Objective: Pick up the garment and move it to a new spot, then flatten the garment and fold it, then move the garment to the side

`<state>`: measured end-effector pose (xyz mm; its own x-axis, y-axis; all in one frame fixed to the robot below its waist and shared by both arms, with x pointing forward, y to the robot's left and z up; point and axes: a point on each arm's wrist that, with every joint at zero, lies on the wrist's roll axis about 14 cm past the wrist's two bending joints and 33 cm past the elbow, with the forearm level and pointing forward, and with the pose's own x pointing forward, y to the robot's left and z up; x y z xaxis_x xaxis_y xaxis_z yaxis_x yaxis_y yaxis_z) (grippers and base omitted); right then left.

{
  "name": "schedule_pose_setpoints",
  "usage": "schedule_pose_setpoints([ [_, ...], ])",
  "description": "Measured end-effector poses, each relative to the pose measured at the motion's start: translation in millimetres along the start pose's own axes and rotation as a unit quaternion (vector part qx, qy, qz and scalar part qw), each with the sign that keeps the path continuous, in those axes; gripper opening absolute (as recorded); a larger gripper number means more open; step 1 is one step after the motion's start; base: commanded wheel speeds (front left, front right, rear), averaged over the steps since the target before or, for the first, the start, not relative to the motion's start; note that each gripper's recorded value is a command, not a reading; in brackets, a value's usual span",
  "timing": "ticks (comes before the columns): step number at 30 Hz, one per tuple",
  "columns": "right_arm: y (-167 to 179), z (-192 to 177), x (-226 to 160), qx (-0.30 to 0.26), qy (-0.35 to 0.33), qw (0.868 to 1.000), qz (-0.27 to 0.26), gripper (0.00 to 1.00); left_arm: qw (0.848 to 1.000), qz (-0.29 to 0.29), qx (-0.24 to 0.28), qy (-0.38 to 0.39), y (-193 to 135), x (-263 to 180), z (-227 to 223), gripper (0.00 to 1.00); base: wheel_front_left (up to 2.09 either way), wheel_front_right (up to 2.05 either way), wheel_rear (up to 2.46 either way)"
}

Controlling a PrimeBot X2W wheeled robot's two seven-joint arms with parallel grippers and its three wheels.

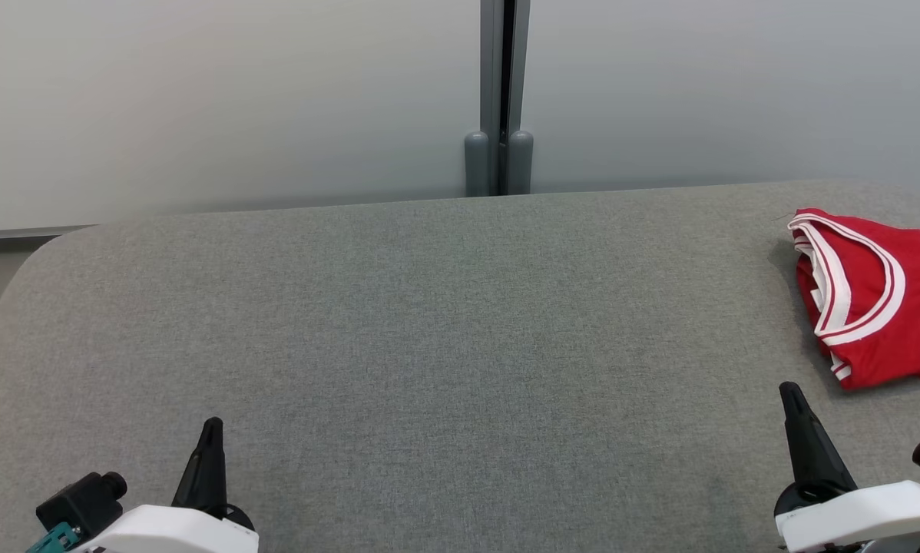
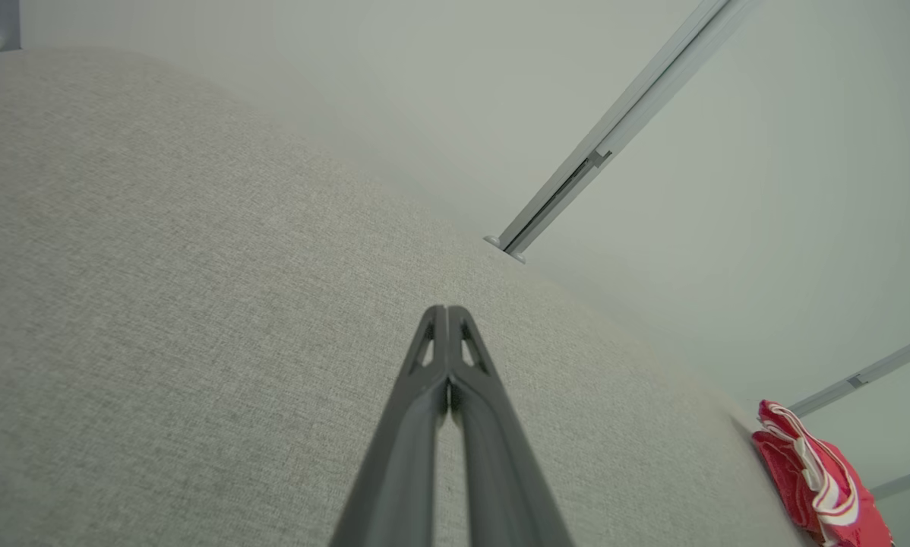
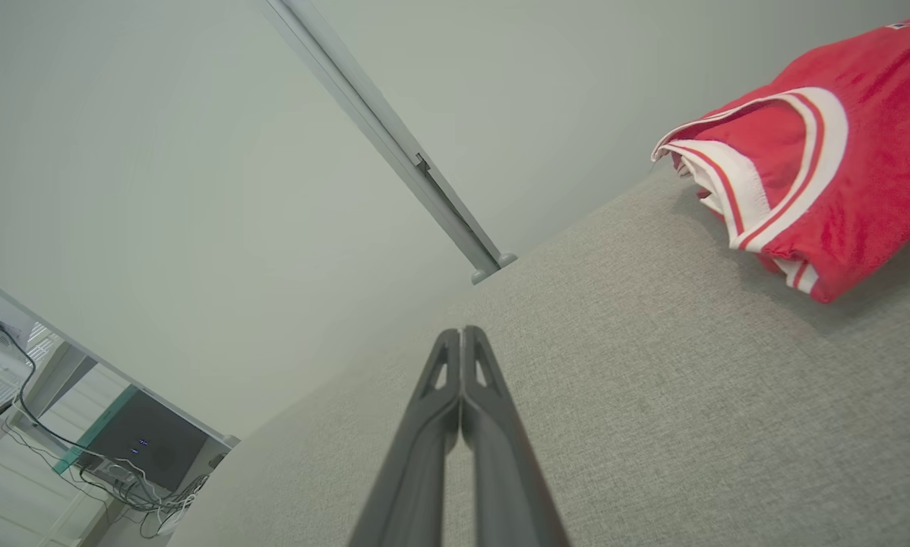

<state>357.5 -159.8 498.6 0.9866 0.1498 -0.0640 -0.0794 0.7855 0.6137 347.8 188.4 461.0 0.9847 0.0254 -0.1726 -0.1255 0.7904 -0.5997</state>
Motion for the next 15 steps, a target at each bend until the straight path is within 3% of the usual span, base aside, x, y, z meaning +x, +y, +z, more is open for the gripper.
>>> schedule_pose_setpoints([
  [15,-5.9,6.0,5.4,0.101,-0.014,0.995,-0.005,0.0,0.995,-0.002,-0.103,0.001,-1.5,7.2,6.0,0.0,0.0,0.0,0.0],
])
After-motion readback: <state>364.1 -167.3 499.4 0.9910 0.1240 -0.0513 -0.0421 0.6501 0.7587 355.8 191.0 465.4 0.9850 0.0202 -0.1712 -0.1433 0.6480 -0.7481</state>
